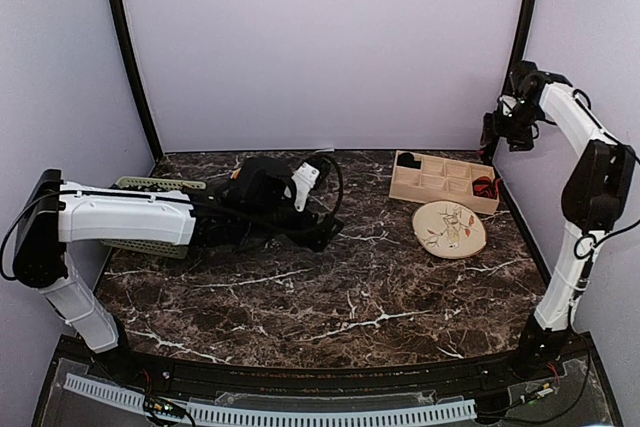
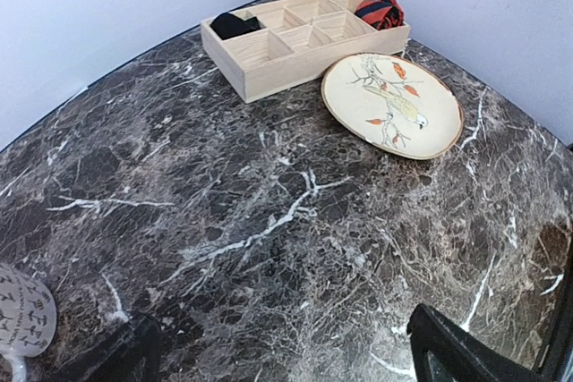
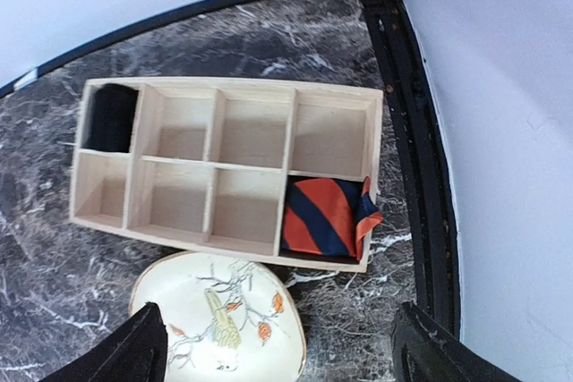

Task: Roll the ties
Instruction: Reset both arms

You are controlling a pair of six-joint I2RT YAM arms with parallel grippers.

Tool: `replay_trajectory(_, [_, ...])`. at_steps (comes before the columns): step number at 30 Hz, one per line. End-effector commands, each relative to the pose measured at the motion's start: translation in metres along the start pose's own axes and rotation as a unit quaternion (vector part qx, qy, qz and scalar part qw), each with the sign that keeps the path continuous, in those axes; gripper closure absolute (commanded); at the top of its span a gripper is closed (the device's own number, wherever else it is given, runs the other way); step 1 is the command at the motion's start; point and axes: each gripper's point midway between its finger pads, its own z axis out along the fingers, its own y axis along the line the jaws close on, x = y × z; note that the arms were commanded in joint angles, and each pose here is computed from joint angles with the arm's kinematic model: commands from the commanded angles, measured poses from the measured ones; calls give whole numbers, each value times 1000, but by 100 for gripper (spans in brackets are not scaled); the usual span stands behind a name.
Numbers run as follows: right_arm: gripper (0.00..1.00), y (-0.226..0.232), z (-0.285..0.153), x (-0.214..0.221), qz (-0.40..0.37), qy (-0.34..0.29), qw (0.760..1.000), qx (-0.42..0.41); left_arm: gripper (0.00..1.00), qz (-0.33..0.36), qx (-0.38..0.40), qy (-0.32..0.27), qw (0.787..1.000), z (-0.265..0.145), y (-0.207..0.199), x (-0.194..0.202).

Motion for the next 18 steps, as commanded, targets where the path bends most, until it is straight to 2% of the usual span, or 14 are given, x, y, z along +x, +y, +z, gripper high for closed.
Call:
replay_trajectory(1, [13, 42, -56, -2, -18, -70, 994, -79, 1, -64, -33, 48, 996, -18, 29, -31])
replay_trajectory(5, [9, 80, -91, 24, -24, -110, 980, -165, 1, -82, -40, 39, 995, -32, 42, -64])
replay_trajectory(7, [1, 94, -106, 41, -27, -126, 971, -201, 1, -99, -53, 39, 993, -39, 48, -72])
replay_trajectory(9, [3, 101, -112, 62, -26, -132, 965, -227, 1, -123, -63, 49, 989, -43, 53, -71])
replay_trajectory(12, [3, 115, -106, 103, -22, -120, 956, -268, 1, -166, -77, 77, 980, -42, 57, -49])
replay_trajectory(18, [3, 129, -73, 187, -31, -64, 952, -297, 1, -264, -73, 155, 949, -38, 48, 33])
